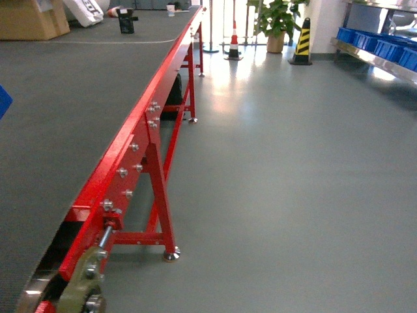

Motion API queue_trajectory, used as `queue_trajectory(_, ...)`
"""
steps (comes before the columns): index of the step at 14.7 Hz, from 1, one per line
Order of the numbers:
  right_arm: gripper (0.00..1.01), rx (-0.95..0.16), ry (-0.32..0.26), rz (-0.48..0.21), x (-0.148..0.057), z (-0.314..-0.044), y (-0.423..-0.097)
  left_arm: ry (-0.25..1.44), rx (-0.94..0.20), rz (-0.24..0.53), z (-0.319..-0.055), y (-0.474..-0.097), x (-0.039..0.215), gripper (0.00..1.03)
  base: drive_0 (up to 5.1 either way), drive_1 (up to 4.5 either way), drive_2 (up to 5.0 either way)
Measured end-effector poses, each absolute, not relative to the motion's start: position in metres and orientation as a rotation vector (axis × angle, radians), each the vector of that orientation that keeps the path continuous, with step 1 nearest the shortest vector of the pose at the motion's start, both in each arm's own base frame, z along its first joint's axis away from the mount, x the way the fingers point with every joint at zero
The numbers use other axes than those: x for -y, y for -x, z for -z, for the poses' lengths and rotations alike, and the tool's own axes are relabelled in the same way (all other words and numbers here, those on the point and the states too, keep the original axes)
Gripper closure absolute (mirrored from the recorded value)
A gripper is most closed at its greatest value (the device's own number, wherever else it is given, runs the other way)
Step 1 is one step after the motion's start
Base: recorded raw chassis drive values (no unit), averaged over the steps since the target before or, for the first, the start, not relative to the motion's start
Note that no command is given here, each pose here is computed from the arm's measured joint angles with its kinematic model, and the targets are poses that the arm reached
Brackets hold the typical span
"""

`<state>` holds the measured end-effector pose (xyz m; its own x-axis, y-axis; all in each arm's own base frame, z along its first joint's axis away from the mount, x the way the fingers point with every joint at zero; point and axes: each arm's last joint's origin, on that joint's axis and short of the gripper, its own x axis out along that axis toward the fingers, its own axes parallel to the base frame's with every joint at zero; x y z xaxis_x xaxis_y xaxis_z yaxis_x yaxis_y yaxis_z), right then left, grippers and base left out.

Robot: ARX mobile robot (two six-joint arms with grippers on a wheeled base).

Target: Sort blue parts and orange caps into right shelf containers

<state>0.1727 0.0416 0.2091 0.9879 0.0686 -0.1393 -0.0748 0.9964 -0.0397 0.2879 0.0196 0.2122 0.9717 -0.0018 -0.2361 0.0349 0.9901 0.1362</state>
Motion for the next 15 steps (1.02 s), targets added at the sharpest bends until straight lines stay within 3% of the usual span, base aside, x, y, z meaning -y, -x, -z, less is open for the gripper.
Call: queue_trajectory(15, 0.57, -0.137, 0.045, -0.072, -0.0416, -0.2093, -0.1728, -0.140, -0.239, 0.023, -0.2120, -0.2879, -0.0190, 0.59, 5.0, -2.41, -2.4)
